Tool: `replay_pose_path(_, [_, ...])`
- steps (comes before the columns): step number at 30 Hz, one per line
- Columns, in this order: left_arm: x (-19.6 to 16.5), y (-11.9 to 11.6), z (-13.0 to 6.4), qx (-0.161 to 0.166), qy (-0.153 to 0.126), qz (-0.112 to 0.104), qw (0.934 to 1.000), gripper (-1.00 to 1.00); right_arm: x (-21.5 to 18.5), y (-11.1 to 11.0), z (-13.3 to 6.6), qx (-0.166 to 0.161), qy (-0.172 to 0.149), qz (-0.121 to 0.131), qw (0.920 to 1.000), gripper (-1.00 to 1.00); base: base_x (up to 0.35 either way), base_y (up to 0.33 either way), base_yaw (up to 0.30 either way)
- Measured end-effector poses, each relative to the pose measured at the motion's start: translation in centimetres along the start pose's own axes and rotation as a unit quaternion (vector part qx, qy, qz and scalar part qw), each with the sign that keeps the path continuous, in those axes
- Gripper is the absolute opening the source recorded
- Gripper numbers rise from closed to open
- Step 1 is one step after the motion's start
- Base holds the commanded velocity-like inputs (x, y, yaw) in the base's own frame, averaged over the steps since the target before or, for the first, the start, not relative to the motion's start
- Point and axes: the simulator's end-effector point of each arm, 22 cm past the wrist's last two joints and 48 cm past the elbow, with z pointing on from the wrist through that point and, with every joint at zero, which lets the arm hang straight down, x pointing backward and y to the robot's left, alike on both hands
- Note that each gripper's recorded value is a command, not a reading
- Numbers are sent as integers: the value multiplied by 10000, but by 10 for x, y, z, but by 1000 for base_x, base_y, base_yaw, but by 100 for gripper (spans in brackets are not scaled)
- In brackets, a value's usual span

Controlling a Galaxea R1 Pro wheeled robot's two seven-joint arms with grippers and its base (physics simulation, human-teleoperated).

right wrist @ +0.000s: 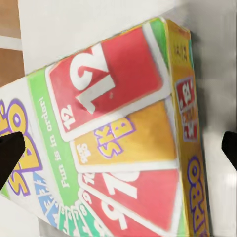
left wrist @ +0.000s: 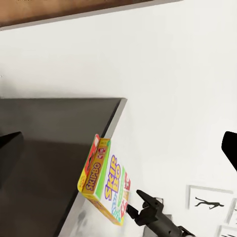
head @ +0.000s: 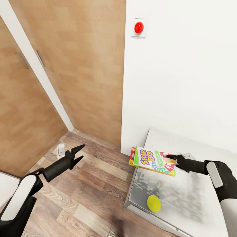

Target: Put all the toys in the child's room - the three board games (two on the bed and one on the table), the two jigsaw puzzles on the table, and the tennis ball on the table - inside the toy box on the table in the child's room.

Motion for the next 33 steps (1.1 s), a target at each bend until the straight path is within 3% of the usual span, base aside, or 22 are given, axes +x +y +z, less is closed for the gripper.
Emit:
replay_pose_path(4, [-1, 9, 0, -129, -18, 72, 9999, 100, -22, -19, -23, 210, -201, -56, 9996, 100, 0, 0, 0])
replay_pose_path(6, [-1, 15, 0, -182, -21, 143, 9997, 100, -49, -33, -43, 351, -609, -188, 9973, 100, 0, 0, 0])
replay_pose_path(7, [-1, 15, 0, -182, -20, 144, 9997, 100, -49, -33, -44, 348, -615, -187, 9973, 100, 0, 0, 0])
replay_pose_path(10, [-1, 17, 0, -93, -17, 229, 9997, 100, -90, -49, -76, 505, -1309, -385, 9894, 100, 0, 0, 0])
replay_pose_path(15, [1, 26, 1, -100, -11, 257, 9996, 100, -115, -55, -99, 577, -1729, -486, 9820, 100, 0, 0, 0])
replay_pose_path(17, [2, 47, 2, -254, -39, 252, 9994, 100, -133, -57, -121, 630, -2064, -587, 9747, 100, 0, 0, 0])
replay_pose_path(18, [2, 47, 2, -252, -39, 246, 9994, 100, -134, -57, -121, 632, -2067, -589, 9746, 100, 0, 0, 0])
replay_pose_path(20, [4, 73, 3, -460, -128, 201, 9987, 100, -147, -55, -141, 676, -2328, -734, 9674, 100, 0, 0, 0])
replay_pose_path(28, [9, 121, 4, -735, -352, 95, 9966, 100, -153, -44, -172, 783, -2629, -1173, 9545, 100, 0, 0, 0])
replay_pose_path(30, [15, 135, 5, -758, -374, 152, 9963, 100, -147, -34, -184, 812, -2665, -1424, 9498, 100, 0, 0, 0])
replay_pose_path(33, [19, 139, 8, -747, -350, 213, 9964, 100, -142, -28, -189, 824, -2653, -1551, 9480, 100, 0, 0, 0])
